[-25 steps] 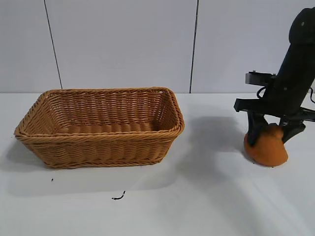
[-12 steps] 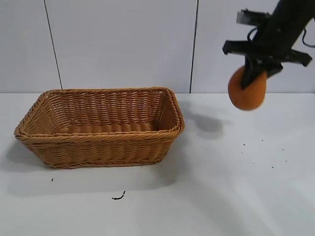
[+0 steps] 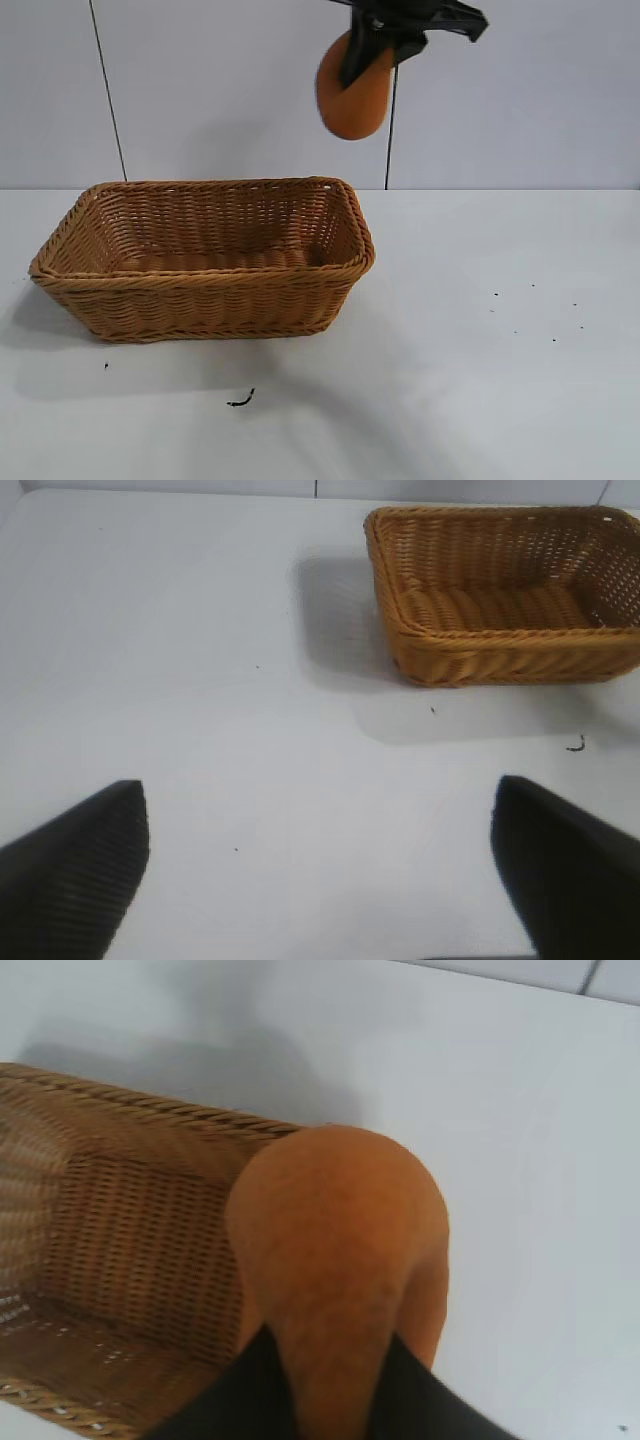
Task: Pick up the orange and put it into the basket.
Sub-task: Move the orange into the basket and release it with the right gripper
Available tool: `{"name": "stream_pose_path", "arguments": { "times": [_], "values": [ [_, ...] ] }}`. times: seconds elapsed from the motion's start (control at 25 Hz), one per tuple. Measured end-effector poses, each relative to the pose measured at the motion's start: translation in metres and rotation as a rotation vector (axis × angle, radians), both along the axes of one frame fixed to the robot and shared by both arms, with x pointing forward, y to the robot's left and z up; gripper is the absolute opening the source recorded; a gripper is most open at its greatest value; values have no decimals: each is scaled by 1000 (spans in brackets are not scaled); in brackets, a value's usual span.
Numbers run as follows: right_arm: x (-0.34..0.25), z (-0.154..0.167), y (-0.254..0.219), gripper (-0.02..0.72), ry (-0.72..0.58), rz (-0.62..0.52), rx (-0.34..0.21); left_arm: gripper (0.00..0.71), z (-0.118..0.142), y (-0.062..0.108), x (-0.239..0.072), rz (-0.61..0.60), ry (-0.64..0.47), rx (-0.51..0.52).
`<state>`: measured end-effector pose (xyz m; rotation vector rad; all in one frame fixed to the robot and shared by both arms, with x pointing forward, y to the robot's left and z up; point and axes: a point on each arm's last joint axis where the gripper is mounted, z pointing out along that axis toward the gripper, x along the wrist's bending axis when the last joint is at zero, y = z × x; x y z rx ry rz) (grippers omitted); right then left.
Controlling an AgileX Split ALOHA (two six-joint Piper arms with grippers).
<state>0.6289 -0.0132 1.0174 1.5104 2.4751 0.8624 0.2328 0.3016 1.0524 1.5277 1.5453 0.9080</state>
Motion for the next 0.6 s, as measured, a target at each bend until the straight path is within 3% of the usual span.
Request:
{"name": "stream_pose_path", "arguments": {
  "times": [0.32, 0.4, 0.48, 0.56, 0.6],
  "values": [
    [1, -77, 33, 44, 63, 24, -31, 666, 0, 0, 0, 0, 0, 0],
    [1, -87, 33, 78, 84, 24, -46, 666, 0, 0, 0, 0, 0, 0],
    [1, -89, 32, 221, 96, 26, -54, 666, 0, 0, 0, 0, 0, 0],
    [0, -86, 32, 465, 95, 27, -53, 666, 0, 0, 0, 0, 0, 0],
    [0, -84, 32, 547, 96, 28, -54, 666, 0, 0, 0, 0, 0, 0]
  ]
}}
